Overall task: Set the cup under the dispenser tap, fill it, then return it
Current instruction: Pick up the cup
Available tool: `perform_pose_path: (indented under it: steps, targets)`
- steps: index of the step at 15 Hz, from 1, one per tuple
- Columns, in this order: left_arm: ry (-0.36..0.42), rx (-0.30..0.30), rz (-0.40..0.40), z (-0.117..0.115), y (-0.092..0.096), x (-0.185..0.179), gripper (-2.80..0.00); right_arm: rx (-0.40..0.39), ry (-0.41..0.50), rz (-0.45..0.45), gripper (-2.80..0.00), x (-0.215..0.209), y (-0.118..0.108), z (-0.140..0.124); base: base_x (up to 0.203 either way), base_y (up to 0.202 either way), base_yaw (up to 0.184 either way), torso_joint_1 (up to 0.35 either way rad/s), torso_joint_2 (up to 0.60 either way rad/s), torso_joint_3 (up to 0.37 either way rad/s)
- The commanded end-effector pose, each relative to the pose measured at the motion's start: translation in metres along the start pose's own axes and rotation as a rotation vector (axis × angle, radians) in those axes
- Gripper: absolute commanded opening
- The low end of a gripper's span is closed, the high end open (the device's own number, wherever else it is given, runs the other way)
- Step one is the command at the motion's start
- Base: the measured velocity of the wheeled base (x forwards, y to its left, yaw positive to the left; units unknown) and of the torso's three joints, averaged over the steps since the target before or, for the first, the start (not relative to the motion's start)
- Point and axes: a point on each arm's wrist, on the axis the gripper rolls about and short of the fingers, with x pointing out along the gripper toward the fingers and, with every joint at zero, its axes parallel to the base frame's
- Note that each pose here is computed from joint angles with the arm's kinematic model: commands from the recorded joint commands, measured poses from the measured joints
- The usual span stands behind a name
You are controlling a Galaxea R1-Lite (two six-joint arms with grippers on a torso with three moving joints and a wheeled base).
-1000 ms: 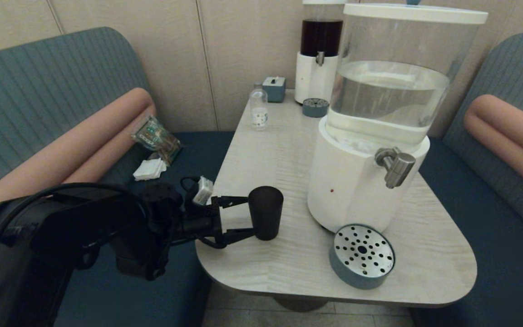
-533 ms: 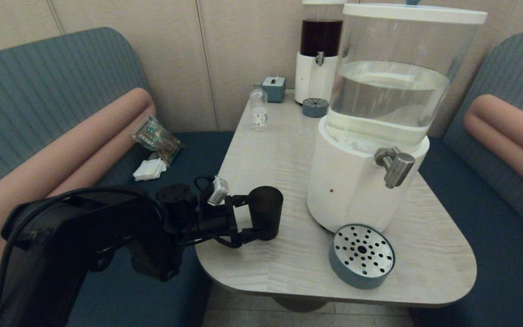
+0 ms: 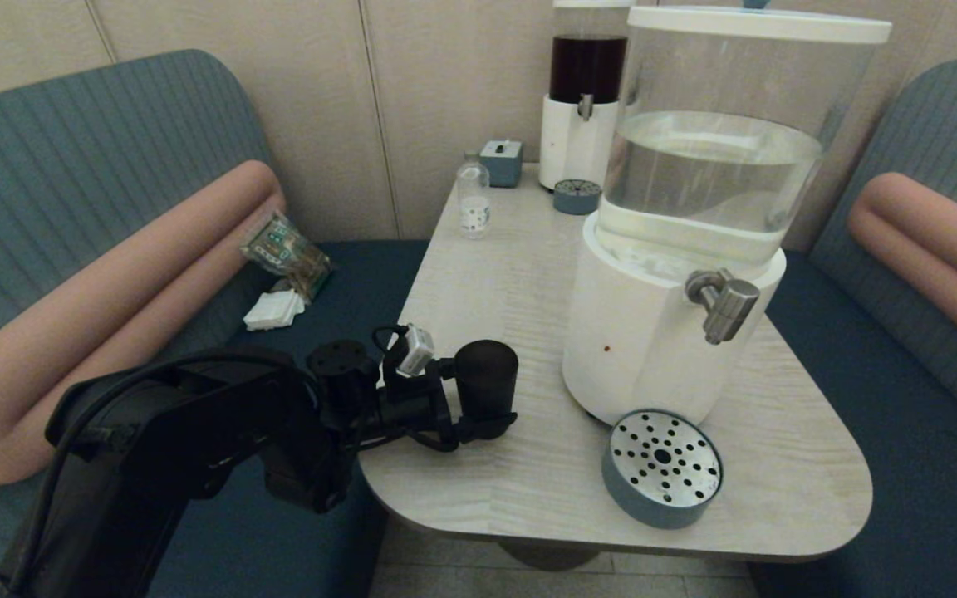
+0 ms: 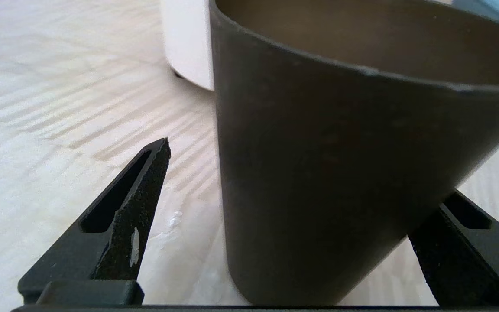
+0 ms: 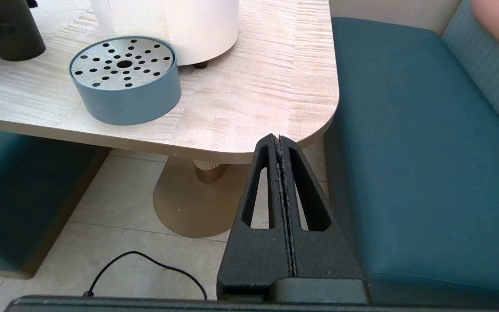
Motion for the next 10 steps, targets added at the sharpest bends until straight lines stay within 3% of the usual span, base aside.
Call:
perform_pose_path:
  steps: [1,7,10]
  targets:
    - [-0.007,0.005,-0.007,0.001,0.000,0.001,-2.80,0.000,-0.002,-0.001,-2.80,0.000,0.000,0.000,0.000,0.000,0.000,0.000,0.00,0.000]
    - [-0.017,0.018,-0.008,0.012,-0.005,0.003,-2.80,0.000,-0.002,0.000,-2.80,0.000,0.000,0.000,0.000,0.000,0.000,0.000,0.00,0.000]
    - [-0.017,0.014,-0.027,0.038,-0.027,-0.003,-2.80,0.000,-0.002,0.001,-2.80,0.000,0.000,0.000,0.000,0.000,0.000,0.000,0.00,0.000]
